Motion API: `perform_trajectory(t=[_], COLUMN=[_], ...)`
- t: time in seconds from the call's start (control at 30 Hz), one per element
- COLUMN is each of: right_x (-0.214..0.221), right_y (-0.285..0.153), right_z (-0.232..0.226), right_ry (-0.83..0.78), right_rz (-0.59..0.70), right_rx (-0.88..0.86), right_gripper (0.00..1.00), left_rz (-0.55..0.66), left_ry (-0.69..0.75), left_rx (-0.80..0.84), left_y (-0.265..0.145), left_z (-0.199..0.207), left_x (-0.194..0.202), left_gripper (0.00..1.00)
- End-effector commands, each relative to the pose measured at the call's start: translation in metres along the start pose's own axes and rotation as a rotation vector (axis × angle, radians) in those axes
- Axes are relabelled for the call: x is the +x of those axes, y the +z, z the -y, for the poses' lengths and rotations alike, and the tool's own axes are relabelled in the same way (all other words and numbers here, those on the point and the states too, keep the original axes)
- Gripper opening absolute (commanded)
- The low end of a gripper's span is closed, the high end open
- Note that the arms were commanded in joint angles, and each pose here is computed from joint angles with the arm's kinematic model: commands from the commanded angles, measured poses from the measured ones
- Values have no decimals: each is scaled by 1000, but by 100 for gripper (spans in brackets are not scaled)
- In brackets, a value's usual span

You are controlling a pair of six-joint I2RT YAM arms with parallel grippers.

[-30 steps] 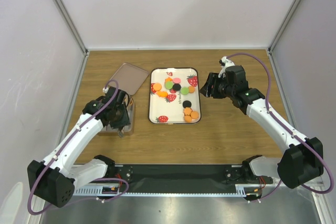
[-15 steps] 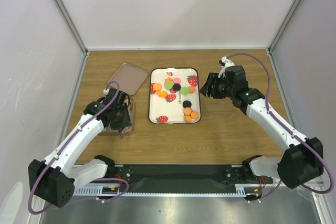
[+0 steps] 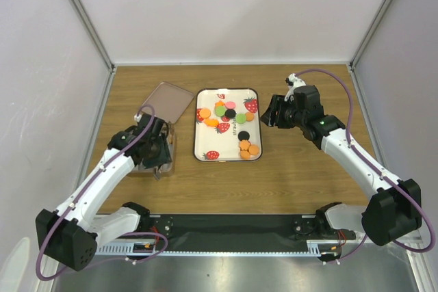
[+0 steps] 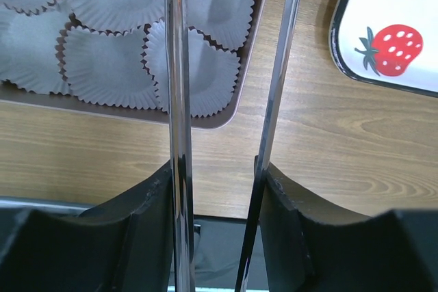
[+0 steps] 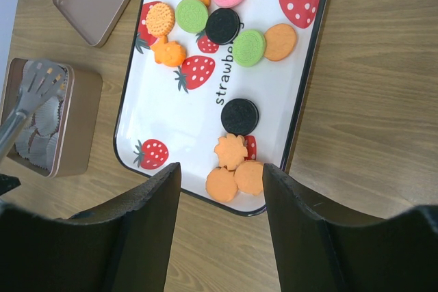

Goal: Pack the cookies

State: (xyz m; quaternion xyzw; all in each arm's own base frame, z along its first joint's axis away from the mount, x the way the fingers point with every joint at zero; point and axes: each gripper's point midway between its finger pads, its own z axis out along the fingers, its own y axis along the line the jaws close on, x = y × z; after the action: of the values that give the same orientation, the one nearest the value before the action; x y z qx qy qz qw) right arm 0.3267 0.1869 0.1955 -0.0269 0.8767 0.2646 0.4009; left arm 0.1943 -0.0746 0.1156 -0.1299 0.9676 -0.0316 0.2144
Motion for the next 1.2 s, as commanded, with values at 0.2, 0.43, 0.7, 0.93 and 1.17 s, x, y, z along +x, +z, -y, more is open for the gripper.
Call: perform_trajectory(t=[0.2, 0.43, 0.7, 0.93, 1.17], right_x=[-12, -21, -24, -24, -26], right_y=[-5, -11, -14, -14, -16], right_z=[0, 16, 22, 21, 19], right_ry=[-16, 2, 15, 12, 12], right_rz=[46, 87, 105, 100, 110], right_rx=[8, 75, 100, 90, 84], right_gripper=[57, 58, 58, 58, 58], left_rz=[175, 121, 44, 30, 12], left_ry=[89, 306, 508, 564, 627], left_rx=[76, 162, 170, 161, 120], left_y=[-61, -55, -33, -16, 0], left_z=[35, 119, 175, 202, 212], left_x=[-43, -15, 33, 38, 37], left_gripper=[51, 51, 51, 53, 54])
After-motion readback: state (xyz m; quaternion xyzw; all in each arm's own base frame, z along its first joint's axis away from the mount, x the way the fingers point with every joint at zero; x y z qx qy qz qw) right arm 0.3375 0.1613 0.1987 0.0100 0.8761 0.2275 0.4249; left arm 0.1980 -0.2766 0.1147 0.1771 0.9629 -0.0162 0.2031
